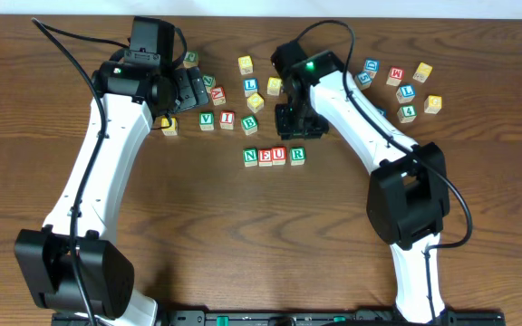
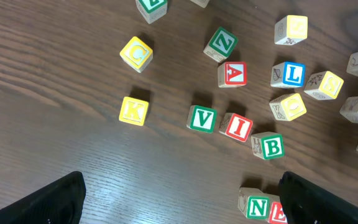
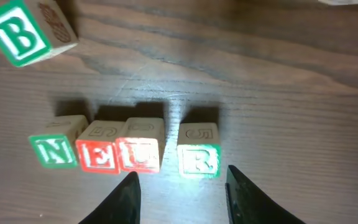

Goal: Spell out NEURIPS
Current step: 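Open the right gripper and retract the right arm to the back right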

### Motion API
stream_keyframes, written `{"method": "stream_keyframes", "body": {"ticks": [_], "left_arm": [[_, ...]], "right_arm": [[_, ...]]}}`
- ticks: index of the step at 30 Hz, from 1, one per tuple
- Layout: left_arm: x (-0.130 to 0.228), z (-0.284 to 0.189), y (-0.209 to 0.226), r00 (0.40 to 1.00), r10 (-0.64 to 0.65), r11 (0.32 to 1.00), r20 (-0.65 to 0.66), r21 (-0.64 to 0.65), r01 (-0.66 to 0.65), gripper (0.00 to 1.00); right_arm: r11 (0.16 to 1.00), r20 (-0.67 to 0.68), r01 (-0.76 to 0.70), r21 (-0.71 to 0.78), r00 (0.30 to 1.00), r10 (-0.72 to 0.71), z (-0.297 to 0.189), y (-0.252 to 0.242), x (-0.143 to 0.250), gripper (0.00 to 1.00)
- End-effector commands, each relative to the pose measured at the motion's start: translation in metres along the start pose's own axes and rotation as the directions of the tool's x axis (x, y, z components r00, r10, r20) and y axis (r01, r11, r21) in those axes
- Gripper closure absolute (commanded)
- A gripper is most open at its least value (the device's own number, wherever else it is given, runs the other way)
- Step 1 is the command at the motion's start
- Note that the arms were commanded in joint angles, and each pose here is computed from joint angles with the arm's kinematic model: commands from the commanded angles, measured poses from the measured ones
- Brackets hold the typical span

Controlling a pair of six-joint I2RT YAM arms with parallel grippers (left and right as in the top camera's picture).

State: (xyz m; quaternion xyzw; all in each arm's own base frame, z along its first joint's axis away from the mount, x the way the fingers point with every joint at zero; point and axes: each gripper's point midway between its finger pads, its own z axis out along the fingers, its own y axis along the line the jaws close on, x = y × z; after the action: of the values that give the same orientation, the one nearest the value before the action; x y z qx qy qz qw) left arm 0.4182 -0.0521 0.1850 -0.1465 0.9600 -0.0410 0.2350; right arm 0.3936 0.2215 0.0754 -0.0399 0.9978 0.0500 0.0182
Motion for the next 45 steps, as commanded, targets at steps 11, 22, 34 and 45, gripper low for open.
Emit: {"method": "stream_keyframes", "body": {"ticks": [11, 22, 34, 45], "left_arm": [[0.006, 0.008, 0.004, 1.000, -0.008, 1.000, -0.023, -0.020, 0.008, 0.02], [0.006, 0.008, 0.004, 1.000, -0.008, 1.000, -0.023, -0.021, 0.008, 0.02], [0.005, 0.008, 0.004, 1.000, -0.008, 1.000, -0.021, -0.020, 0.008, 0.02], [0.005, 0.008, 0.004, 1.000, -0.008, 1.000, -0.022, -0.020, 0.008, 0.02]], "right_arm": [[0.999, 0.100, 0.040, -0.014, 0.994, -0.039, -0.046, -0.010, -0.028, 0.53], [0.999, 0.140, 0.044, -0.028, 0.989, -0.040, -0.071, -0.011, -0.037, 0.46], [0.996, 0.291, 0.057, -0.074, 0.956, -0.033, -0.109, -0.001, -0.067, 0.41], [0.997, 0.393, -0.057, -0.050, 0.916, 0.072, -0.137, -0.052, -0.098, 0.38]]}}
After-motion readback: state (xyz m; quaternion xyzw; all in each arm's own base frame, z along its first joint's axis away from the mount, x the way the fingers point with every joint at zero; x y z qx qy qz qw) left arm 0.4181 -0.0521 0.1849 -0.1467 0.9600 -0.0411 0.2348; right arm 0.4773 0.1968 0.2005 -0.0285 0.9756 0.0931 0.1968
